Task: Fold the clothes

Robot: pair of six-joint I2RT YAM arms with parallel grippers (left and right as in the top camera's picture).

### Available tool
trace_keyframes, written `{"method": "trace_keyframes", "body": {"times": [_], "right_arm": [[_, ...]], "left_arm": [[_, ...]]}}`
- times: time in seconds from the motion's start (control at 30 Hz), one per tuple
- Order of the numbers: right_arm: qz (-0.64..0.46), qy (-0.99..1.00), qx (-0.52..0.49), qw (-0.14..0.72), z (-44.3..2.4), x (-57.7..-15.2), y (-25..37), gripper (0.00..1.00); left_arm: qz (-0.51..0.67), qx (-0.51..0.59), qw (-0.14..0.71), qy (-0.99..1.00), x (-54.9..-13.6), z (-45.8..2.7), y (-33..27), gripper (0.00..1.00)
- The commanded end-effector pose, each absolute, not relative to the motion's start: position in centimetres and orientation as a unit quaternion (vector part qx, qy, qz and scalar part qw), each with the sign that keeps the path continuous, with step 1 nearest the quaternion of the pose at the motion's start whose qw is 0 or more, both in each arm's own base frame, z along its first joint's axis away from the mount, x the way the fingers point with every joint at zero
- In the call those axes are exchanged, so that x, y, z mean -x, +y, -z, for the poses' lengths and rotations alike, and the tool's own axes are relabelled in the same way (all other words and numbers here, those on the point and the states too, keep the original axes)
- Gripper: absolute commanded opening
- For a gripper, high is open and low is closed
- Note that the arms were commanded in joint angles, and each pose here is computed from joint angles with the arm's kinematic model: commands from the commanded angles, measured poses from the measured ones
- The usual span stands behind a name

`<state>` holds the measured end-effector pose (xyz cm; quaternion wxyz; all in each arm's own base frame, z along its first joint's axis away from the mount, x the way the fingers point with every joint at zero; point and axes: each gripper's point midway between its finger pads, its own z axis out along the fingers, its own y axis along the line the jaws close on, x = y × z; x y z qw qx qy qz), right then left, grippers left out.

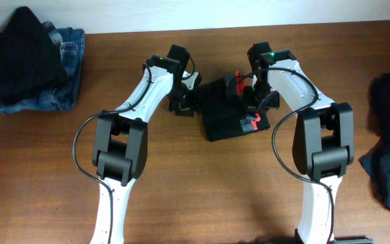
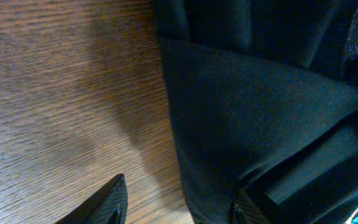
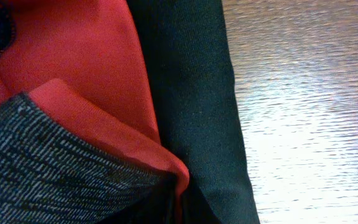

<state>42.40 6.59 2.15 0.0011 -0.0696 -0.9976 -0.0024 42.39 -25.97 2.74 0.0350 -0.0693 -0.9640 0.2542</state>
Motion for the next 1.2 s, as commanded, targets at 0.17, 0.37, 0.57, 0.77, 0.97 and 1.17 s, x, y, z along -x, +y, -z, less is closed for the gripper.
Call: {"method": "trace_keyframes", "body": {"times": [0.17,0.37,0.57,0.77,0.97,1.17], "right_arm": [[-0.07,-0.994,0.079,0.003,-0.8,-42.4,3.5,0.05],[-0.086,-0.99,0.108,-0.006,-0.9,-42.6,3.0,0.05],[-0.073,-0.991,0.108,-0.003,-0.8,-42.5,3.4,0.08],[-0.05,-0.993,0.109,0.0,-0.7,-42.6,4.2,0.08],[-0.05,-0.993,0.109,0.0,-0.7,-42.6,4.2,0.08],[-0.05,-0.993,0.109,0.0,-0.7,-42.6,4.2,0.09]], "left_arm": [[-0.243,0.071,0.035,-0.967,-42.6,-2.1,-25.2,0.68],[-0.244,0.071,0.035,-0.967,-42.6,-2.1,-25.2,0.79],[-0.276,0.074,0.043,-0.957,-42.2,-2.7,-26.2,0.81],[-0.334,0.086,0.044,-0.937,-42.3,-3.3,-28.1,0.81],[-0.388,0.086,0.066,-0.915,-41.9,-2.5,-29.6,0.81],[-0.429,0.075,0.104,-0.894,-41.1,-0.6,-30.7,0.81]]}}
